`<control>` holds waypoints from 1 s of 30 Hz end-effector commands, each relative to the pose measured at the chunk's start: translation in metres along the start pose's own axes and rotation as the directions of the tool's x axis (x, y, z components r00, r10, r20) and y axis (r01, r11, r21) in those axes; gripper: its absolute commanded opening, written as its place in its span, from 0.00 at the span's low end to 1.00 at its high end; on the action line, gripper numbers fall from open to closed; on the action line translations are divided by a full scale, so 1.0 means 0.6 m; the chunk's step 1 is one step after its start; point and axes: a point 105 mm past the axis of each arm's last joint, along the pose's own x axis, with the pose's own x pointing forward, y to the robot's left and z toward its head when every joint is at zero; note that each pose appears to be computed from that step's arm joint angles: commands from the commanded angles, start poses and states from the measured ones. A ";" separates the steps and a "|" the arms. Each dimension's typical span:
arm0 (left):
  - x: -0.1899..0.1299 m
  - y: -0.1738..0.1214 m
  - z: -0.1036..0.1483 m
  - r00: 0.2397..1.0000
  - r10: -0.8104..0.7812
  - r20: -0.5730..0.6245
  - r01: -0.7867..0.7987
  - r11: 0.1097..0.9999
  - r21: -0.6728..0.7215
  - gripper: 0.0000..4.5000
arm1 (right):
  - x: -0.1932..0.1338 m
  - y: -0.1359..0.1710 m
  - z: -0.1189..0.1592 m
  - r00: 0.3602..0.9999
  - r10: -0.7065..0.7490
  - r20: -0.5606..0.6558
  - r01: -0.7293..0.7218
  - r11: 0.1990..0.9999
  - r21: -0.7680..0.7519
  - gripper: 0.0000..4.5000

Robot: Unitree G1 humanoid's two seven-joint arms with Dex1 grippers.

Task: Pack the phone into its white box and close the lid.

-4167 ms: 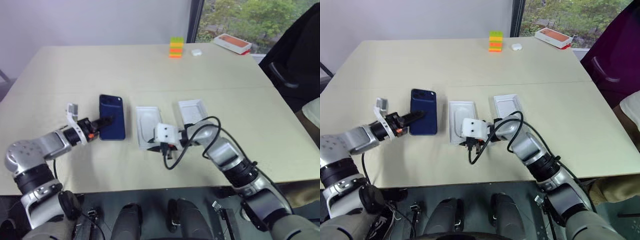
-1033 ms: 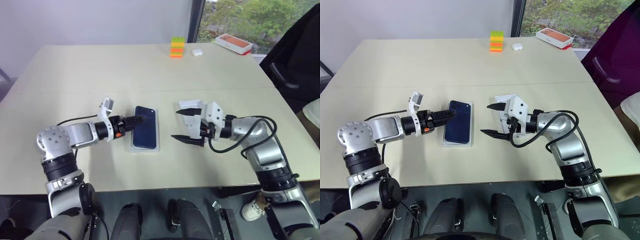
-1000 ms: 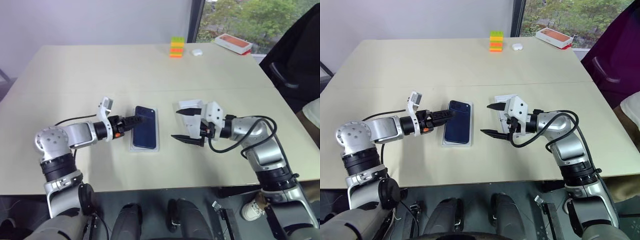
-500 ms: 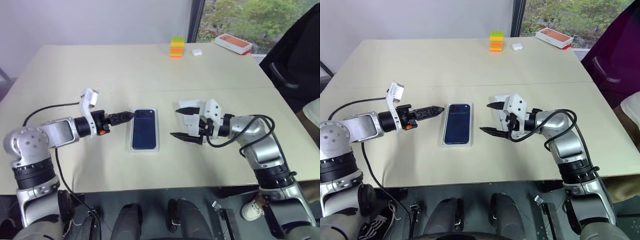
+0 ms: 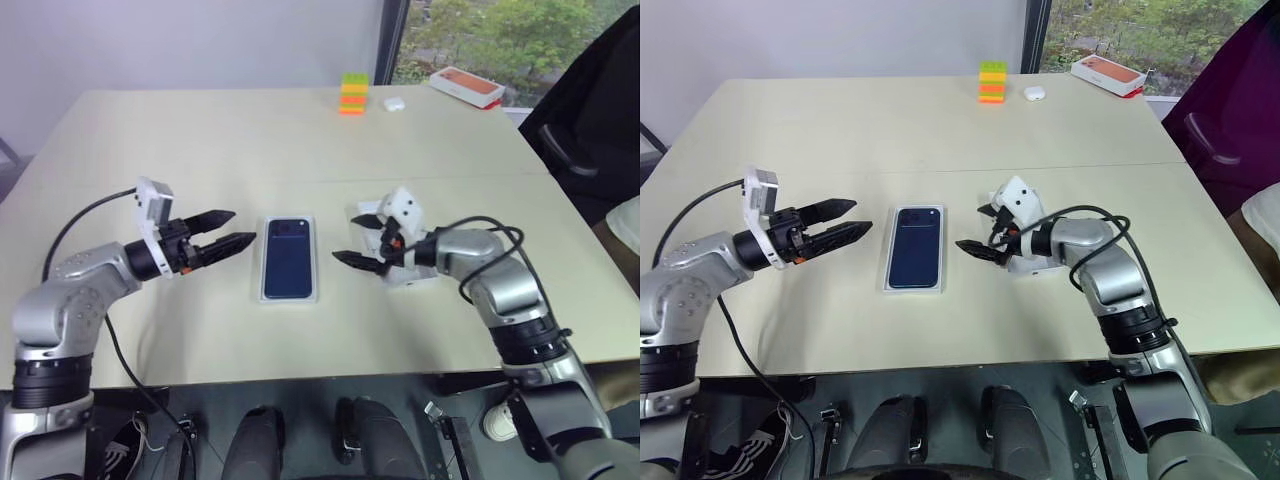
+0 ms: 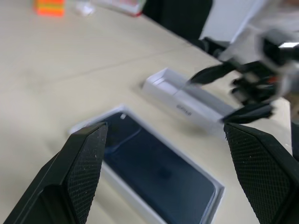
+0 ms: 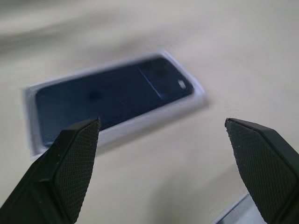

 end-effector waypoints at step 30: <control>0.016 0.055 -0.101 0.981 0.139 -0.135 -0.120 0.983 0.140 0.00 | 0.037 0.007 -0.015 0.993 -0.083 -0.081 0.059 0.963 -0.265 0.00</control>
